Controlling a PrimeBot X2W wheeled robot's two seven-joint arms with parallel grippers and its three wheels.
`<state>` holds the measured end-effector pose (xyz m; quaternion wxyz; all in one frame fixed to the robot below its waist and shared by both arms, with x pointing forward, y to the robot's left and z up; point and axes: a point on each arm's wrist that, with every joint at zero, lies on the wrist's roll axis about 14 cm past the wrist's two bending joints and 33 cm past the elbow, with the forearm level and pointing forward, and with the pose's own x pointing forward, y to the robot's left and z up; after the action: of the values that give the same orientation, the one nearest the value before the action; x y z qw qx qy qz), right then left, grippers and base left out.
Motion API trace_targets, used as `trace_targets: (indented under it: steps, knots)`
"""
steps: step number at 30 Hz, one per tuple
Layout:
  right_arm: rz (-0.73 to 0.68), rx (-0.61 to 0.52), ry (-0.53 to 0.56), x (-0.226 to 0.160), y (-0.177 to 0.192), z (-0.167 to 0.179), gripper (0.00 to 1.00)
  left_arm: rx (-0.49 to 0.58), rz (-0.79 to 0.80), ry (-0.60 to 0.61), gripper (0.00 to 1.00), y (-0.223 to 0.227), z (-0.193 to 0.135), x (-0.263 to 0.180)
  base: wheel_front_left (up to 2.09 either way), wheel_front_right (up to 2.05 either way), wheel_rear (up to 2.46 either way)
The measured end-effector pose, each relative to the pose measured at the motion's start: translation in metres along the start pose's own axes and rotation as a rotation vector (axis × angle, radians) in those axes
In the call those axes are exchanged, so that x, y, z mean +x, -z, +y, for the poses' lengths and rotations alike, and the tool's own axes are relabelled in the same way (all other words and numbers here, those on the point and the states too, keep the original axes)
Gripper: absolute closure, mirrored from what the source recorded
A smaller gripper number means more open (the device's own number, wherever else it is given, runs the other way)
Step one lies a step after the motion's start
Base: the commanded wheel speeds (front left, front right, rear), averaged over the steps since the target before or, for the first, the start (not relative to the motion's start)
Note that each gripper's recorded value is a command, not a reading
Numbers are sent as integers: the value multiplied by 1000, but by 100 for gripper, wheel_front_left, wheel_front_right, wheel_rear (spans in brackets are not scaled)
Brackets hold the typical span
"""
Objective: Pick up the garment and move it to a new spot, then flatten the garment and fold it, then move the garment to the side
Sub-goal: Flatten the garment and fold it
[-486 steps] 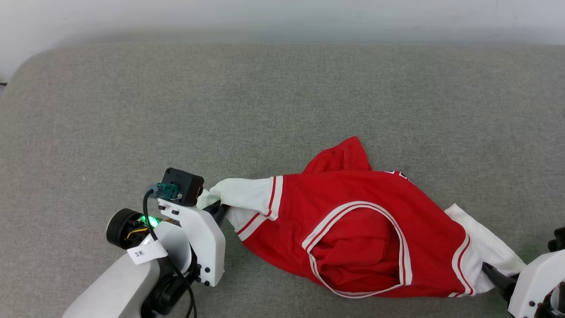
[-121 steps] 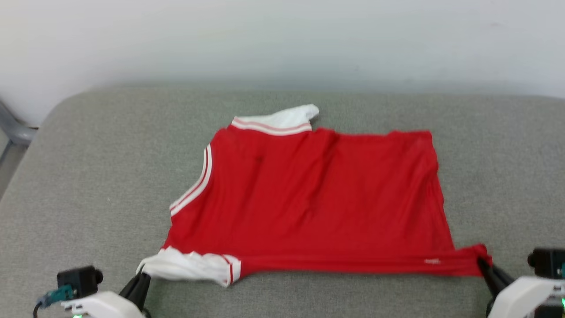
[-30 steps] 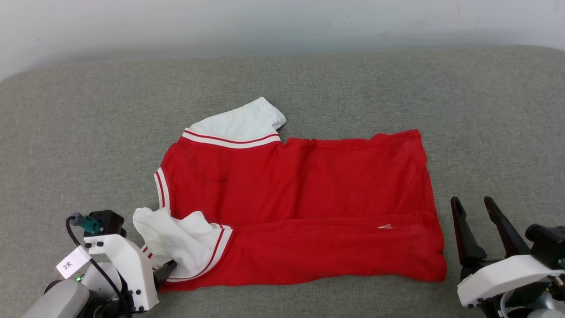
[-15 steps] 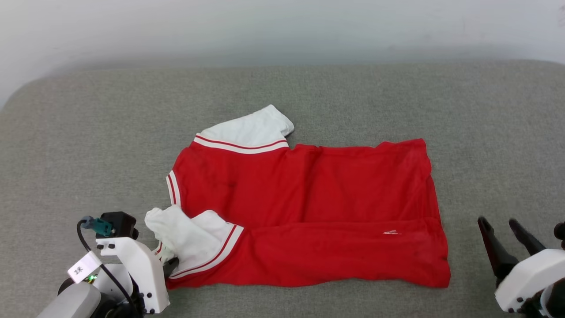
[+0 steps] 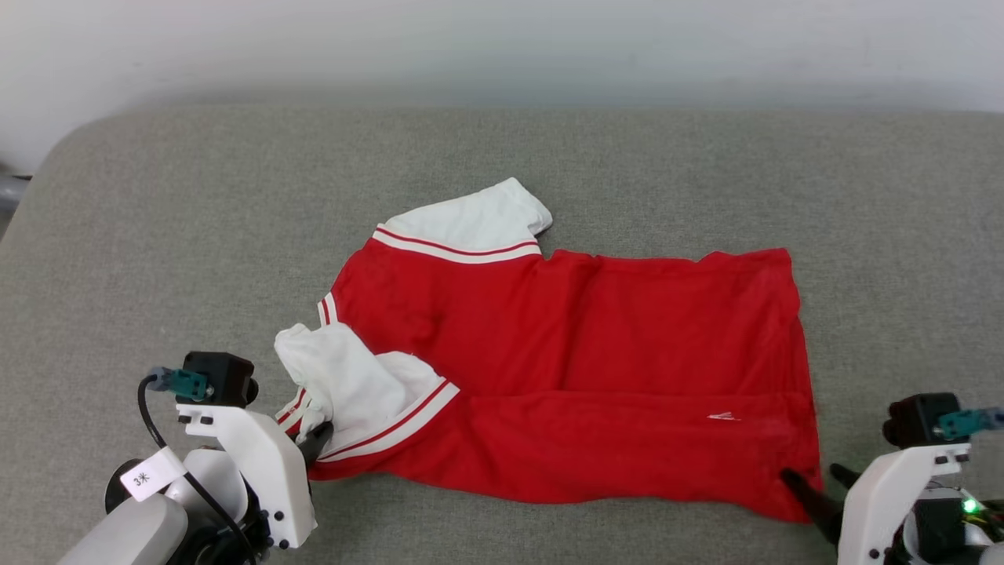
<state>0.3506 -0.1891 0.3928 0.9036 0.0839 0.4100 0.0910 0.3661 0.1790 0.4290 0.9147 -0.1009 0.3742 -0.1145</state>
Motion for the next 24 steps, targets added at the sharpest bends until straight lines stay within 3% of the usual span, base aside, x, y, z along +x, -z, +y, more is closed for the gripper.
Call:
trace_targets:
  steps: [8, 10, 11, 12, 24]
  knots:
    - [131, 23, -53, 28, 30, 10, 0, -12, 24, -11, 100, 7, 4, 7, 0, 0, 0]
    - [155, 23, -60, 32, 34, 11, 73, -14, 29, -14, 100, 9, 5, 8, 0, 0, 0]
    - [159, 26, -63, 34, 34, 11, 93, -16, 31, -15, 100, 10, 5, 9, 0, 0, 0]
    - [162, 28, -65, 35, 34, 10, 100, -19, 32, -16, 100, 10, 6, 9, 0, 0, 0]
    - [24, -14, -75, 6, 8, 17, 100, 2, 6, -19, 100, 16, 0, -18, 0, 0, 0]
